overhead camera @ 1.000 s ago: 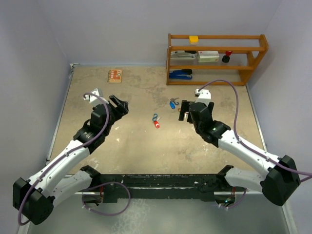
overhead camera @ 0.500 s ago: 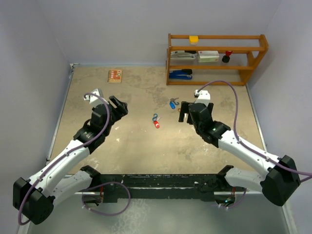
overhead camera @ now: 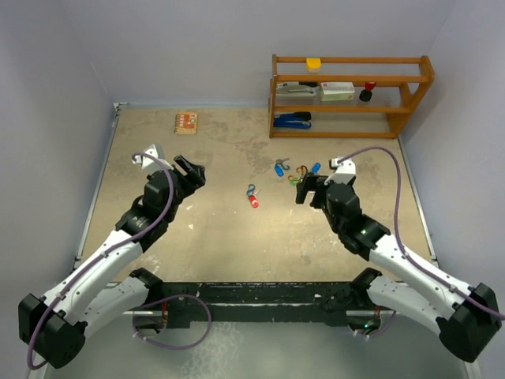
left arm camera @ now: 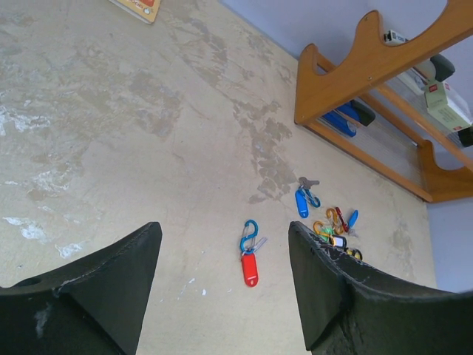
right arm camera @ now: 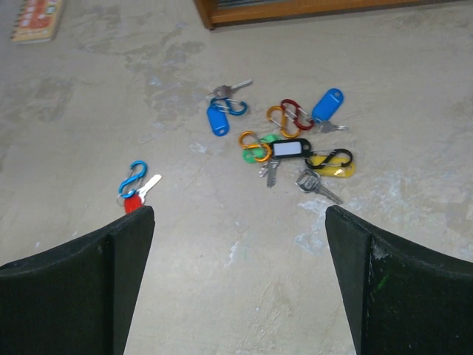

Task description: Put the keys on the keyring

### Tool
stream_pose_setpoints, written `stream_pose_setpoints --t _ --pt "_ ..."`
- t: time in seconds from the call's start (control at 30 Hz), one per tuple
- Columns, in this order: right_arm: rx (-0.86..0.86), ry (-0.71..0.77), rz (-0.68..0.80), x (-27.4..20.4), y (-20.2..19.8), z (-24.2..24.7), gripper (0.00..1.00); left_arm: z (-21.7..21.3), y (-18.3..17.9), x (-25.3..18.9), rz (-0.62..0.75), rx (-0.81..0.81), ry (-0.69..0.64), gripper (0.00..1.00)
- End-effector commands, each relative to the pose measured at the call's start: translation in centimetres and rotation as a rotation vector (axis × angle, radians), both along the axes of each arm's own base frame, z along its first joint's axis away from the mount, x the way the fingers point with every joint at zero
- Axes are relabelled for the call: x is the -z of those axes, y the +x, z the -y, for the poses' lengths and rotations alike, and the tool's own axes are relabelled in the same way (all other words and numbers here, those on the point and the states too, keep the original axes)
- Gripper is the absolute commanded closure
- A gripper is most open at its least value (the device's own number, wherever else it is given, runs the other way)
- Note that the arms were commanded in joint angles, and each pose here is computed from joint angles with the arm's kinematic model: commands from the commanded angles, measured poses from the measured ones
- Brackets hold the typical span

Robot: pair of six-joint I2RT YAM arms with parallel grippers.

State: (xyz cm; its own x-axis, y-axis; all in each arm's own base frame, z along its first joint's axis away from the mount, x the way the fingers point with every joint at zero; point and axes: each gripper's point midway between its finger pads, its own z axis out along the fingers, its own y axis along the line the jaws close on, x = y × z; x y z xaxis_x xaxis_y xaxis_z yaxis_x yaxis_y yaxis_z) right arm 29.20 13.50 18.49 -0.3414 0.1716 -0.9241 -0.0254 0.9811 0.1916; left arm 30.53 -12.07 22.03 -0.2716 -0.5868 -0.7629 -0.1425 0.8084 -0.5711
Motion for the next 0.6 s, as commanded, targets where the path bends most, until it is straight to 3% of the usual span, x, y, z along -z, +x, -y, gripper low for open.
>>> stream_pose_setpoints --t 0.0,0.1,0.33,0.47,0.57 --pt "-0.249 0.082 0.209 -3.3 -0.7 -3.4 0.0 -0.1 0.1 -1.6 0.065 -0.001 -0.033 0.33" --pt "-0.502 0.085 0.257 -3.6 -2.5 -7.1 0.0 -0.4 -0.1 -1.7 0.076 -0.008 -0.035 0.33" --pt "-1.136 0.104 0.113 -0.6 -9.3 -14.8 0.0 -1.4 -0.5 -2.5 0.091 -0.042 -0.014 0.33" --pt "-1.324 0.132 0.06 0.3 -13.0 -16.6 0.0 -1.5 -0.6 -3.2 0.089 -0.039 0.002 0.33" --pt "-1.348 0.112 0.034 1.5 -13.8 -16.7 0.0 -1.9 -0.6 -2.9 0.092 -0.05 0.011 0.33"
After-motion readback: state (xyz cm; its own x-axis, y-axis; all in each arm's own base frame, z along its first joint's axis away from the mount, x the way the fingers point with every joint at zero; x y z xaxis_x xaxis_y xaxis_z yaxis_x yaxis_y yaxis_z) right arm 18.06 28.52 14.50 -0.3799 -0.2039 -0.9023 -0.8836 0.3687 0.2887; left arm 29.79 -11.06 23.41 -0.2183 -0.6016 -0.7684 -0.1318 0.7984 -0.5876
